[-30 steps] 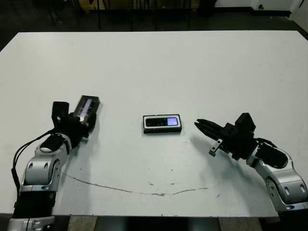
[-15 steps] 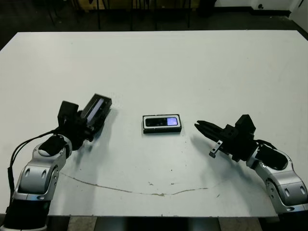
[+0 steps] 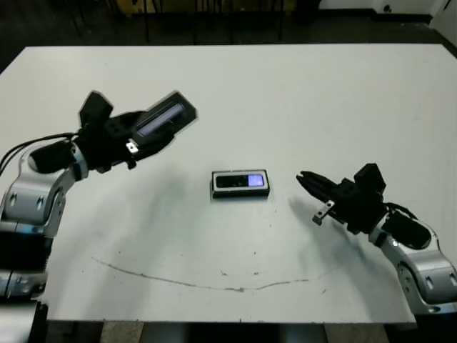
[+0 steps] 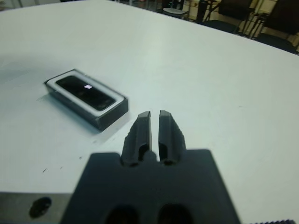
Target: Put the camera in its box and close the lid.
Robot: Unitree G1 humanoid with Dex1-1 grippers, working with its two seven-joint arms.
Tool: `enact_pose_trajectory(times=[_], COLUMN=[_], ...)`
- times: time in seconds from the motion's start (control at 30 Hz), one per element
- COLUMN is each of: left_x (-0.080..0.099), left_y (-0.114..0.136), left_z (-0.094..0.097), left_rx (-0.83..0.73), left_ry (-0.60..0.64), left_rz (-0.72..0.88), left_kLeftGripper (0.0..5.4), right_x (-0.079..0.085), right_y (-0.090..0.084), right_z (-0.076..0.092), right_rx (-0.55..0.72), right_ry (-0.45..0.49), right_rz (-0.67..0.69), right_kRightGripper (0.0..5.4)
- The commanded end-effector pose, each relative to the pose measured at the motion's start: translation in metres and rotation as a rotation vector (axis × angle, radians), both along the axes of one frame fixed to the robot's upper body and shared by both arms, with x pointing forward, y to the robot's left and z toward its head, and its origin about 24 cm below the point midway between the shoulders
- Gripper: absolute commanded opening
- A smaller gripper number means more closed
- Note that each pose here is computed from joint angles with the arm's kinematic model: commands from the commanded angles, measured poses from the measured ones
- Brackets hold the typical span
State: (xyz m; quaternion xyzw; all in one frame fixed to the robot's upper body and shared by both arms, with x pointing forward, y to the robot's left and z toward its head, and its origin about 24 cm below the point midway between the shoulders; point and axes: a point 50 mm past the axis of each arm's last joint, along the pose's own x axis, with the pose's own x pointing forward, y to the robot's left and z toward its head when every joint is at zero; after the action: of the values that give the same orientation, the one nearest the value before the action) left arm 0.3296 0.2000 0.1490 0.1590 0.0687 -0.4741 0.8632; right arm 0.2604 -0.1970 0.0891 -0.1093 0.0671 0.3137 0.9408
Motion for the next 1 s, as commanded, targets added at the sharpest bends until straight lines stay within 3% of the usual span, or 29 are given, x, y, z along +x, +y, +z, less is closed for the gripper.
enact_pose_trajectory(times=[0.03, 0.27, 0.43, 0.7, 0.83, 1.0], left_x=[0.011, 0.027, 0.029, 0.028, 0.027, 0.026], left_y=[-0.008, -0.041, -0.056, -0.065, -0.067, -0.067], left_z=[-0.004, -0.02, -0.035, -0.049, -0.053, -0.06], left_rx=[0.039, 0.089, 0.037, -0.017, 0.009, 0.029], left_ry=[0.106, 0.197, 0.302, 0.376, 0.363, 0.432], left_rz=[-0.097, -0.268, -0.341, -0.387, -0.407, -0.384], left_kLeftGripper=[2.76, 2.76, 2.76, 2.76, 2.76, 2.76], right_x=[0.006, 0.013, 0.012, 0.012, 0.012, 0.013], right_y=[-0.009, -0.022, -0.027, -0.032, -0.032, -0.031], right_z=[0.008, 0.026, 0.027, 0.027, 0.025, 0.024], right_rx=[-0.021, 0.044, 0.046, 0.038, 0.033, 0.037], right_ry=[-0.03, -0.044, -0.052, -0.061, -0.064, -0.056], right_rz=[-0.034, -0.104, -0.13, -0.135, -0.126, -0.119], right_kRightGripper=[0.0, 0.0, 0.0, 0.0, 0.0, 0.0])
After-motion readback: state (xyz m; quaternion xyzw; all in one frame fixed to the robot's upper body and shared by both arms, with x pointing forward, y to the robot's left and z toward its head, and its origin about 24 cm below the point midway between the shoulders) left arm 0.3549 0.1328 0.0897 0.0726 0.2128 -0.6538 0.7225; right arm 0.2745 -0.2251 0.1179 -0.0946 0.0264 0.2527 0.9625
